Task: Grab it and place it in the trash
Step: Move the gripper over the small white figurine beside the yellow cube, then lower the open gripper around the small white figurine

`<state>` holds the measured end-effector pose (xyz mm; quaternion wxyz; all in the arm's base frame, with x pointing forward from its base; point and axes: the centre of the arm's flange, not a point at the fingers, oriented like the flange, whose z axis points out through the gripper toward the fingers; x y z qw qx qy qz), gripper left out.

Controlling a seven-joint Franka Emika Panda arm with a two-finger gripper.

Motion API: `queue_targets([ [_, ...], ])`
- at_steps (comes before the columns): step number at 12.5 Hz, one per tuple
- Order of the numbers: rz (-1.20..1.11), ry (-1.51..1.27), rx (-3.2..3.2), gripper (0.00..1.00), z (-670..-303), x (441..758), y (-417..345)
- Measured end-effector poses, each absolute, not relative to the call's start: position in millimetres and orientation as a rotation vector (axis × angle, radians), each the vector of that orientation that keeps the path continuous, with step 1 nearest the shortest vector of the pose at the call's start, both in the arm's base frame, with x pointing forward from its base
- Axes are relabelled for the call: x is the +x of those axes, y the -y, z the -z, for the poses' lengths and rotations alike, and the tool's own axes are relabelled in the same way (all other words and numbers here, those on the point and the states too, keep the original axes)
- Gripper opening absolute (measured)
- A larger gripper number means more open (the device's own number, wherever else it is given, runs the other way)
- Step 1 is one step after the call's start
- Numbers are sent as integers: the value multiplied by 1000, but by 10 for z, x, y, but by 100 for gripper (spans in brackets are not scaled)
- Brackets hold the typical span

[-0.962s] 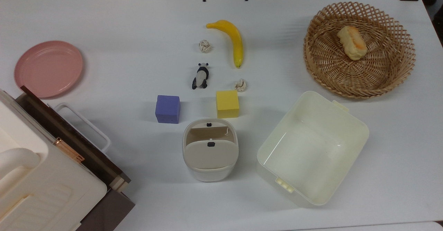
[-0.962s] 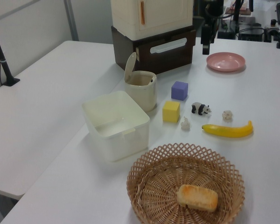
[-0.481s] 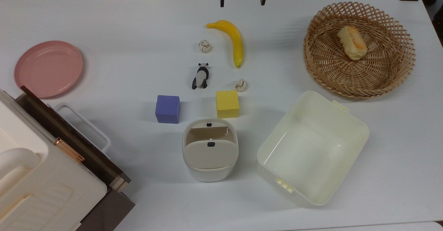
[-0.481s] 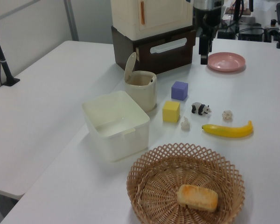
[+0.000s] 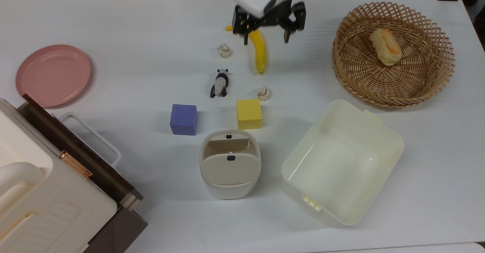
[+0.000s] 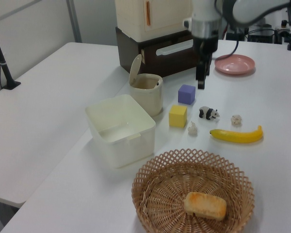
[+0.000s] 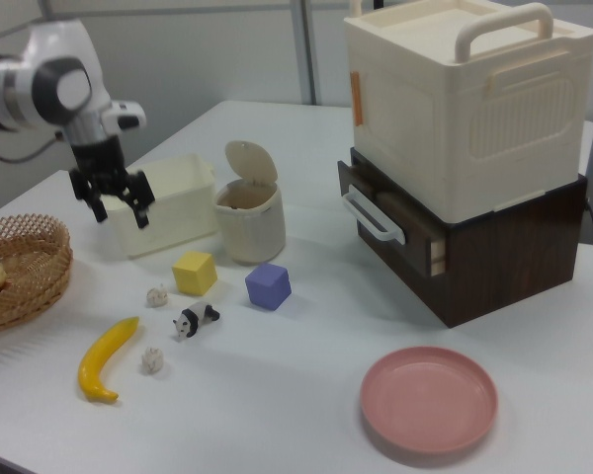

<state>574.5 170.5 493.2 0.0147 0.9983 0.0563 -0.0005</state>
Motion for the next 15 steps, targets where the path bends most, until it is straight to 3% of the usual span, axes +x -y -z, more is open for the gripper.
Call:
queue_targets([
  [11, 37, -172, 3099, 100, -3579, 6051, -1751],
  [15, 17, -186, 3103, 100, -3294, 6029, -1792],
])
